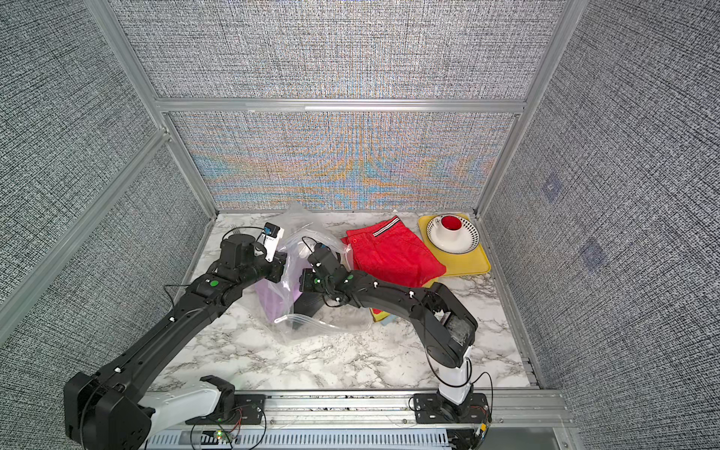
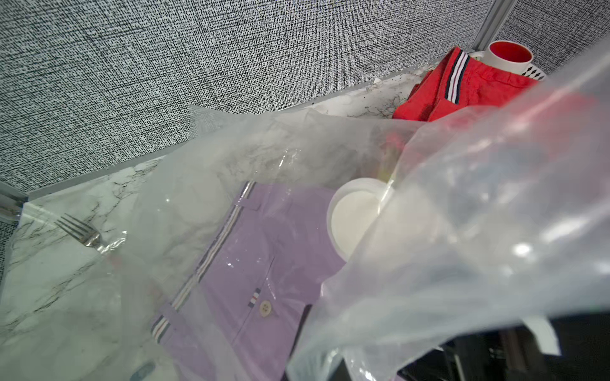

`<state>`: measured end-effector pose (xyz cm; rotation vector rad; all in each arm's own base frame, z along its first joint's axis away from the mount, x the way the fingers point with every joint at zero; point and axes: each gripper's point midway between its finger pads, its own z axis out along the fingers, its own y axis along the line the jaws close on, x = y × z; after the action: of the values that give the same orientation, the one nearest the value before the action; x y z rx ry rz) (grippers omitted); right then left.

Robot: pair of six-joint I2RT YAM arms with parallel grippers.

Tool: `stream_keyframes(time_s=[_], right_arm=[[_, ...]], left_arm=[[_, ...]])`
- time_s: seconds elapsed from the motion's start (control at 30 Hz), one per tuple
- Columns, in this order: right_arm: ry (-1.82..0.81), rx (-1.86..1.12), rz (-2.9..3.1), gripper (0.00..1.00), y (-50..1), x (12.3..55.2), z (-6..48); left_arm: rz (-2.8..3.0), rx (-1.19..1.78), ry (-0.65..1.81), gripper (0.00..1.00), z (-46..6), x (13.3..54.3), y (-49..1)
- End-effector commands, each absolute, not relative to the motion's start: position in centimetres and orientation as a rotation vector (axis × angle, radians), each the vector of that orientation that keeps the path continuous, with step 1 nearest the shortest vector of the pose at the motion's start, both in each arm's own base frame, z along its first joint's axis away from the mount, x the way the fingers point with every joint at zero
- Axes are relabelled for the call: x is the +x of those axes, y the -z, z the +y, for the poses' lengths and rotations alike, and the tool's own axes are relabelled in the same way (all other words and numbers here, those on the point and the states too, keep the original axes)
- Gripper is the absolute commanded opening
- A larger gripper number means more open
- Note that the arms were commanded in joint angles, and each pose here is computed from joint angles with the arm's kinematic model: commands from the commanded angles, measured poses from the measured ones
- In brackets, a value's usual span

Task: Take the trousers out of the vacuum bag
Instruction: Take out the trousers from the vacuum bag.

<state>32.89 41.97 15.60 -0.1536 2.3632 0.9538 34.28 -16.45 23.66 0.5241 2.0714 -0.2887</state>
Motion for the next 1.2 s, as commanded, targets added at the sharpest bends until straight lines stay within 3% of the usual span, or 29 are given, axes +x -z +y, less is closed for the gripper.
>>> stream_keyframes(time_s=[0.0, 0.43, 0.67, 0.93, 1.17], right_arm=[[-0.865, -0.182, 2.292, 0.0, -17.0, 33.7, 41.1], [-0.798, -0.386, 2.266, 0.0, -16.8, 30.9, 43.5], [-0.57, -0.399, 2.228, 0.0, -19.6, 31.4, 39.0], [-0.515, -0.349, 2.132, 0.0, -25.0, 33.1, 34.5], [-0.632, -0.3, 2.214, 0.0, -21.8, 30.2, 32.9]], left_arm=[[2.044, 0.511, 0.252, 0.0, -16.2, 35.0, -24.2], [2.019, 0.481, 0.213, 0.0, -16.9, 38.3, -25.7], [2.047, 0.546, 0.209, 0.0, -17.1, 37.8, -23.6], [2.06, 0.62, 0.286, 0.0, -18.0, 36.1, -21.2], [2.068, 0.617, 0.267, 0.0, -18.0, 36.8, -21.5]])
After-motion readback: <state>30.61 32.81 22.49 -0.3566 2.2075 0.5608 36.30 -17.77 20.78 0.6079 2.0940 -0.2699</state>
